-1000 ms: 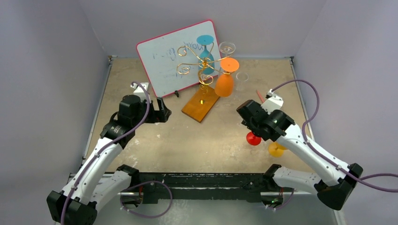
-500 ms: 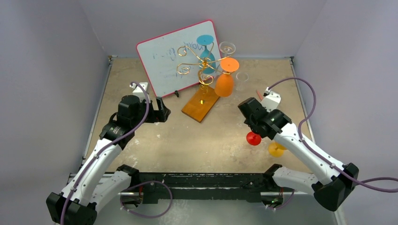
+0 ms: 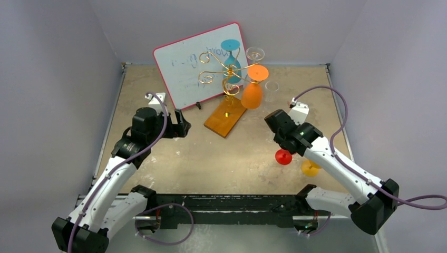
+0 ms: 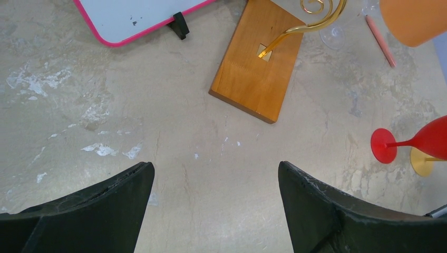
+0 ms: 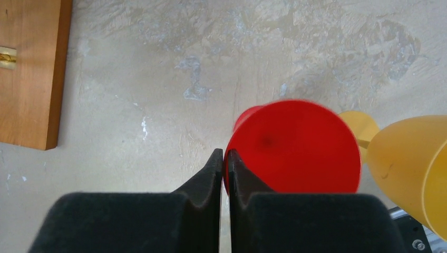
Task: Place the wine glass upside down on the wine glass rack
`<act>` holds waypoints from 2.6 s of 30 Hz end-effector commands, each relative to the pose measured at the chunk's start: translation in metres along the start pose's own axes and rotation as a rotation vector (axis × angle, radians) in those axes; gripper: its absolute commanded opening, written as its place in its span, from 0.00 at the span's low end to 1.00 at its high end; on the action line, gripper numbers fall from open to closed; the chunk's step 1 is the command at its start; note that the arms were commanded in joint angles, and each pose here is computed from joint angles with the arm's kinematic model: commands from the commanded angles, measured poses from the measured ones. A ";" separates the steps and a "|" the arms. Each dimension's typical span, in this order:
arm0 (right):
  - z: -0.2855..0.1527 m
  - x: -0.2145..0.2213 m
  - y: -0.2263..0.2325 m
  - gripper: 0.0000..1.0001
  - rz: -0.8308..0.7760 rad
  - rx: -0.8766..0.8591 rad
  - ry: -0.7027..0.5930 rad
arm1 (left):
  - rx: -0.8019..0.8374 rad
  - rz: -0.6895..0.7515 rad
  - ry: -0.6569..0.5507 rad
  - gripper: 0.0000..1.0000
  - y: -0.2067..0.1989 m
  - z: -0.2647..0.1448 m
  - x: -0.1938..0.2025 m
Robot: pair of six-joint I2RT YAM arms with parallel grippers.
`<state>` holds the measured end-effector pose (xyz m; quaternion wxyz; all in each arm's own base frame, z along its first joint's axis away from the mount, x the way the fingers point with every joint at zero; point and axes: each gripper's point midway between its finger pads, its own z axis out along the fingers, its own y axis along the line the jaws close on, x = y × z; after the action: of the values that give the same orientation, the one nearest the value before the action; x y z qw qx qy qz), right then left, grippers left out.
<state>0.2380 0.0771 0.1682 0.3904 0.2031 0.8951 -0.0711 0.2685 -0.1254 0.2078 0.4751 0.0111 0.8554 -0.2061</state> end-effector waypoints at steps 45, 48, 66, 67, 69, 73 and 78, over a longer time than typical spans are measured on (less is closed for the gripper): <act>-0.301 -0.056 0.092 0.00 -0.490 -1.659 -0.287 | 0.711 0.814 -0.481 0.85 -0.117 -0.139 -0.042; -0.322 -0.057 0.094 0.00 -0.474 -1.771 -0.278 | 0.756 0.900 -0.470 0.84 -0.121 -0.148 -0.036; -0.334 -0.061 0.141 0.00 -0.476 -1.986 -0.126 | 0.991 1.123 -0.310 0.78 -0.125 -0.173 0.014; -0.334 -0.060 0.142 0.00 -0.476 -1.996 -0.115 | 0.995 1.128 -0.310 0.78 -0.125 -0.174 0.015; -0.334 -0.058 0.143 0.00 -0.475 -2.013 -0.100 | 0.998 1.134 -0.313 0.77 -0.125 -0.173 0.015; -0.332 -0.055 0.146 0.00 -0.478 -2.024 -0.072 | 1.017 1.142 -0.322 0.76 -0.126 -0.172 0.017; -0.327 -0.050 0.150 0.00 -0.484 -2.027 -0.027 | 1.059 1.151 -0.333 0.73 -0.129 -0.172 0.019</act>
<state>0.1194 0.2925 0.4163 0.3560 -0.3860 0.5795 0.6233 0.0968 -0.1794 0.3054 0.5503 0.6252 0.4660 -0.2985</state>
